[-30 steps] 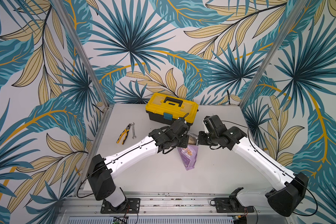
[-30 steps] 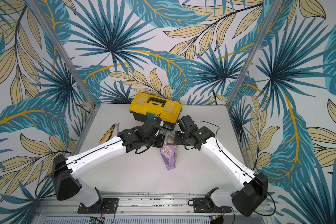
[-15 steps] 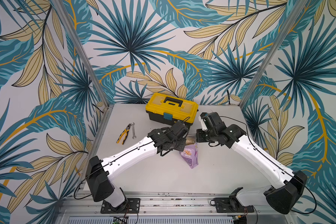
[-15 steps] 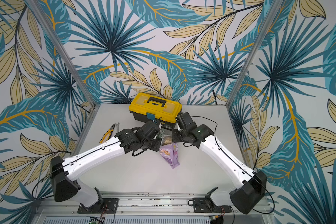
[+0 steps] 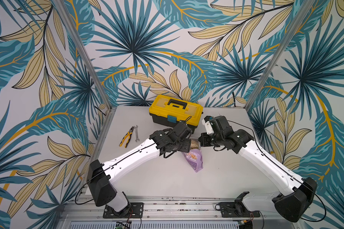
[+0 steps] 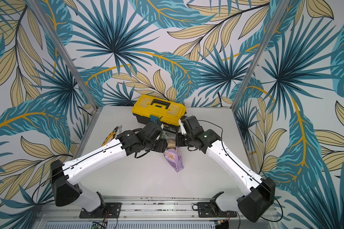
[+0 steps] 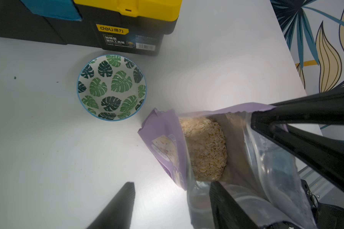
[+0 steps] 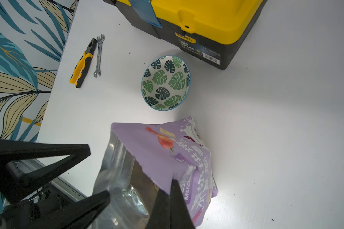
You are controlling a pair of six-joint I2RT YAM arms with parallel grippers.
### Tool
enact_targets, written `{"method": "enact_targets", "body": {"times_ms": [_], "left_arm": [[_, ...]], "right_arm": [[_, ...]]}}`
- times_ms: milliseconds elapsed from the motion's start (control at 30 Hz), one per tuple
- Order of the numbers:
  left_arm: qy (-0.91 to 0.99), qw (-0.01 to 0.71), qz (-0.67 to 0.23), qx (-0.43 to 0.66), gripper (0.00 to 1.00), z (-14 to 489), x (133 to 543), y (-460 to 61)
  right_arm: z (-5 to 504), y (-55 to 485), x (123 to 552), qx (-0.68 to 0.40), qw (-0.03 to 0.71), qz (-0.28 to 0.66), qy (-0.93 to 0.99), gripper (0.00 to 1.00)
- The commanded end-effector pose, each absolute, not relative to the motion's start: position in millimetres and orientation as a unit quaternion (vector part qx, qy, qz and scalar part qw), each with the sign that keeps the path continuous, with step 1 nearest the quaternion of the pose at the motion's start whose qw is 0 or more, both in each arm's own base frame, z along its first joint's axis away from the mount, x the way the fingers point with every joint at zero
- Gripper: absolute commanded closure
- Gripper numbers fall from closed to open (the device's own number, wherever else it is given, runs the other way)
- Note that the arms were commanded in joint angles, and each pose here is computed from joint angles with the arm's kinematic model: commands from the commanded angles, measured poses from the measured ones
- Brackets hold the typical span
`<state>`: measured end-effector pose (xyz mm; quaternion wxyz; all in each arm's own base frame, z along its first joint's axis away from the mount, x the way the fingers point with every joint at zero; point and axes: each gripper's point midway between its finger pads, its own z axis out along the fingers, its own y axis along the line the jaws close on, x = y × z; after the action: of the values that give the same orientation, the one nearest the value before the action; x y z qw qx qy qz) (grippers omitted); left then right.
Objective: Pour the oats into the breakfast bowl
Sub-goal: Open the oats bag at the center of the board.
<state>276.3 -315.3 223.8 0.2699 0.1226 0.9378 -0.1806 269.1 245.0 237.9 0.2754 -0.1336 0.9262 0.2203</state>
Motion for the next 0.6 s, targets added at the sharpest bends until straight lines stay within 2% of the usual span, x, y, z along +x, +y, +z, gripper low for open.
{"method": "enact_targets", "body": {"times_ms": [0,67,200,267,400,500,567], "left_arm": [[0.936,0.271,-0.187,0.124,0.35,223.1,284.3,-326.5],[0.940,0.277,-0.158,0.121,0.40,215.1,291.4,-321.6],[0.950,0.254,-0.123,0.136,0.61,202.8,288.0,-313.9],[0.956,0.233,-0.101,0.149,0.68,197.7,278.8,-302.9],[0.962,0.196,-0.080,0.170,0.78,188.0,258.3,-284.6],[0.968,0.172,-0.063,0.174,0.90,179.4,246.2,-270.8],[0.969,0.165,-0.058,0.175,0.93,177.3,240.7,-264.5]], "right_arm": [[247.1,254.2,266.8,-0.147,0.293,0.243,0.913,1.00],[247.3,255.8,265.6,-0.152,0.296,0.242,0.911,1.00],[244.6,249.5,266.6,-0.158,0.303,0.212,0.916,1.00],[241.7,237.0,270.5,-0.151,0.309,0.172,0.923,1.00],[235.5,216.8,277.3,-0.141,0.313,0.107,0.933,1.00],[236.6,202.7,283.9,-0.127,0.324,0.065,0.935,1.00],[240.0,190.9,289.3,-0.116,0.338,0.032,0.934,1.00]]}}
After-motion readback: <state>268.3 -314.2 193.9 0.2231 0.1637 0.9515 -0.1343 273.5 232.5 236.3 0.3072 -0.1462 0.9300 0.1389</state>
